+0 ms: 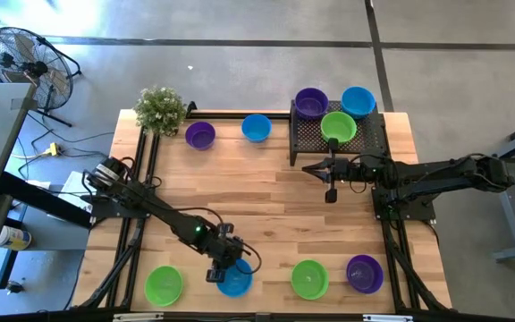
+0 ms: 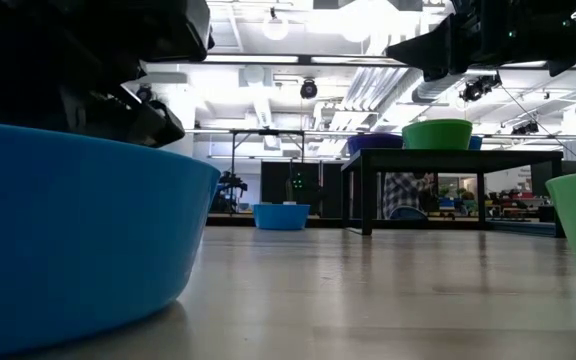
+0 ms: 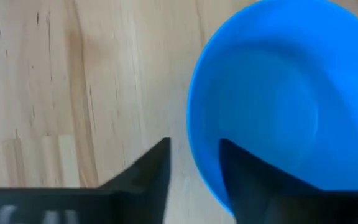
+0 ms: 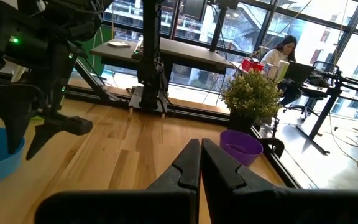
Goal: Pick & Place Mini bowls
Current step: Stack the blue bowl on the other blue bowls on the shelf
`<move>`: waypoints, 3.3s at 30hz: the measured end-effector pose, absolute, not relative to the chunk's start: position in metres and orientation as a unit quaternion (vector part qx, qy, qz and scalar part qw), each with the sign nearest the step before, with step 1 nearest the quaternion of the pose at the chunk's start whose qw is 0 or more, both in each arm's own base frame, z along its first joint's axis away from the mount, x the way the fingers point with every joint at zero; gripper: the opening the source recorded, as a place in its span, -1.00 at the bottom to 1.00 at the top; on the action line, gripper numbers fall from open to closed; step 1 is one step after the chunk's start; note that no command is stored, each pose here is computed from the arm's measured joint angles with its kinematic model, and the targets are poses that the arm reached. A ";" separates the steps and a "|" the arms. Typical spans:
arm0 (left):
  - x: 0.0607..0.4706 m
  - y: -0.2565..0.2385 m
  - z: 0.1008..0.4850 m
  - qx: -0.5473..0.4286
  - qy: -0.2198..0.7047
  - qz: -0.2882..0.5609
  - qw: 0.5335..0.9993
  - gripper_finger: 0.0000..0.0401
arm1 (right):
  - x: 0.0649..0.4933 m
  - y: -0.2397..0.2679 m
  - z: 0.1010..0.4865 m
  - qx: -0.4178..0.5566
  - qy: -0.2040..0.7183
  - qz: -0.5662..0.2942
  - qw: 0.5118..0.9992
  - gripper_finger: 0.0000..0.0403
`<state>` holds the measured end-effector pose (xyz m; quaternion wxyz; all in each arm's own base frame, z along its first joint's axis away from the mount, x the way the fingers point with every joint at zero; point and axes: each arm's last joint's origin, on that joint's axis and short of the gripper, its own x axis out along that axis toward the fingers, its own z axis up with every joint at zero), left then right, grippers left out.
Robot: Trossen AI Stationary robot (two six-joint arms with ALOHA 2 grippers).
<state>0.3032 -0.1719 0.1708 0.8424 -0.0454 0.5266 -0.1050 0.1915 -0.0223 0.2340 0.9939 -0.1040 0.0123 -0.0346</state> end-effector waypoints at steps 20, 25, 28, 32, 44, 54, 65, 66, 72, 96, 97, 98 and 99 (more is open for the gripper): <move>0.315 -0.131 0.181 -0.016 0.521 -0.078 0.850 -0.98 | 0.191 -0.022 0.234 -0.104 0.014 -0.035 0.994 -0.99; 0.331 -0.094 0.189 -0.018 0.484 -0.019 0.874 -0.98 | 0.191 -0.022 0.233 -0.103 0.016 -0.034 0.994 -1.00; 0.342 -0.068 0.193 -0.044 0.457 -0.002 0.888 -0.98 | 0.191 -0.022 0.233 -0.103 0.016 -0.034 0.994 -0.99; 0.354 -0.034 0.198 -0.082 0.418 0.020 0.904 -0.98 | 0.191 -0.022 0.233 -0.103 0.016 -0.034 0.994 -0.99; 0.364 0.018 0.196 -0.119 0.379 0.099 0.912 -0.99 | 0.191 -0.022 0.233 -0.107 0.016 -0.034 0.994 -1.00; 0.367 0.020 0.193 -0.108 0.372 0.111 0.915 -0.98 | 0.191 -0.022 0.233 -0.107 0.016 -0.034 0.994 -0.99; 0.367 0.023 0.193 -0.099 0.372 0.114 0.916 -0.97 | 0.191 -0.022 0.233 -0.107 0.016 -0.034 0.994 -0.99; 0.367 0.024 0.193 -0.099 0.372 0.116 0.916 -0.97 | 0.191 -0.022 0.233 -0.107 0.016 -0.034 0.994 -0.99; 0.367 0.026 0.193 -0.097 0.371 0.123 0.915 -0.97 | 0.191 -0.022 0.233 -0.107 0.016 -0.034 0.994 -0.99; 0.369 0.029 0.183 -0.088 0.401 0.114 0.904 -0.42 | 0.191 -0.022 0.233 -0.107 0.019 -0.034 0.994 -0.99; 0.368 0.029 0.186 -0.082 0.409 0.111 0.902 -0.36 | 0.191 -0.022 0.232 -0.107 0.020 -0.034 0.993 -0.99; 0.365 0.029 0.190 -0.078 0.419 0.110 0.898 -0.32 | 0.191 -0.022 0.232 -0.107 0.020 -0.034 0.993 -0.99; 0.364 0.029 0.193 -0.070 0.425 0.111 0.896 -0.30 | 0.191 -0.022 0.232 -0.107 0.020 -0.034 0.993 -0.99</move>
